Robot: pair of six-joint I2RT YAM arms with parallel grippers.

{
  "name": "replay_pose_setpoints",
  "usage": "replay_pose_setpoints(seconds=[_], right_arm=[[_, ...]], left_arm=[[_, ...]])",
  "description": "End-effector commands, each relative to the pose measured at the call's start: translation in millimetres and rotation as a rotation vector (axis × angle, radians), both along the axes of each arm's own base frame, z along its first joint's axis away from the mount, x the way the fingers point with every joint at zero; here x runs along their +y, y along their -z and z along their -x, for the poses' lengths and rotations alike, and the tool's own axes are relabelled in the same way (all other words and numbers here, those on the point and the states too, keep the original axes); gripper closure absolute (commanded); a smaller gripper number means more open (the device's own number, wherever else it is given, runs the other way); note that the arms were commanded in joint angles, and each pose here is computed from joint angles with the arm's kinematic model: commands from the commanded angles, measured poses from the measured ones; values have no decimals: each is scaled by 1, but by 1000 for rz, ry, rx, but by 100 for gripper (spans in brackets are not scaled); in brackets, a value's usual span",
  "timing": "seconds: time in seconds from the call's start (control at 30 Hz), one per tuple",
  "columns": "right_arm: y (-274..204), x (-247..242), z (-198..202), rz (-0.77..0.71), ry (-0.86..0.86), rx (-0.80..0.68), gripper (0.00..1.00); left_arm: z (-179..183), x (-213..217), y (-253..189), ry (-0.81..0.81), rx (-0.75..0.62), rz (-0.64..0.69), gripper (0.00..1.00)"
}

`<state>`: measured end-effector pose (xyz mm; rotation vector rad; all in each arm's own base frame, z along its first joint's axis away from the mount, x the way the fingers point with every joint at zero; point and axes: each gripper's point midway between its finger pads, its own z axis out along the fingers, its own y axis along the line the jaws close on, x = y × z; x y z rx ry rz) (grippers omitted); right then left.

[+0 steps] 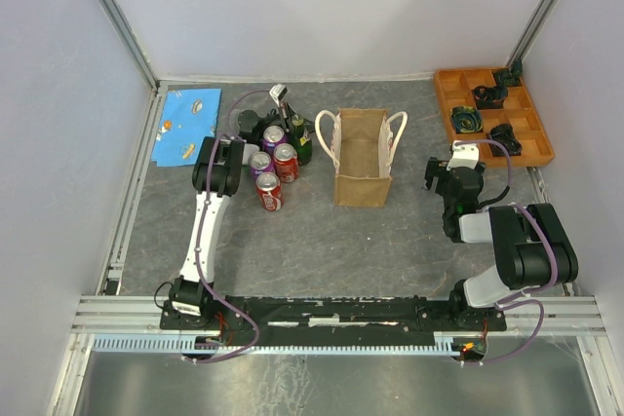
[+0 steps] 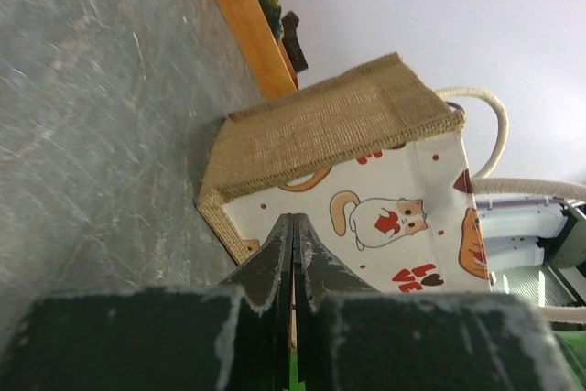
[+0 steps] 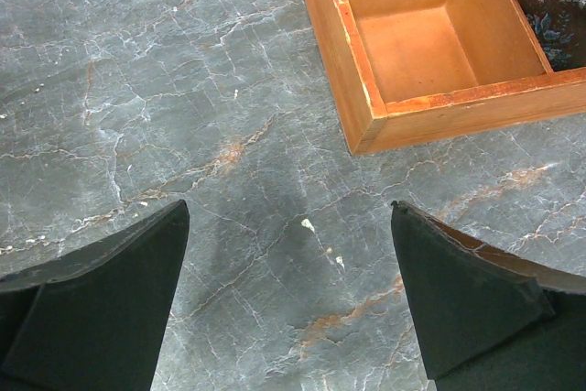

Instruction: Take the beverage out of the canvas bag

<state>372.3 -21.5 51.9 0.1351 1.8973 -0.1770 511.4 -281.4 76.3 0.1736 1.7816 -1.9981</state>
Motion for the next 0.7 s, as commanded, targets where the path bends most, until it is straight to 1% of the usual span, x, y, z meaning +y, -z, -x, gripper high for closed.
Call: replay_pose_setpoints(seconds=[0.0,0.37,0.67], right_arm=[[-19,1,-12,-1,-5,-61,1],[-19,1,-12,-2,-6,-60,1],[-19,1,-12,-1,-5,-61,1]], left_arm=[[40,-29,14,119,-9,-18,97],[75,-50,18,193,-12,-22,97],[116,-73,12,288,-32,-20,97]])
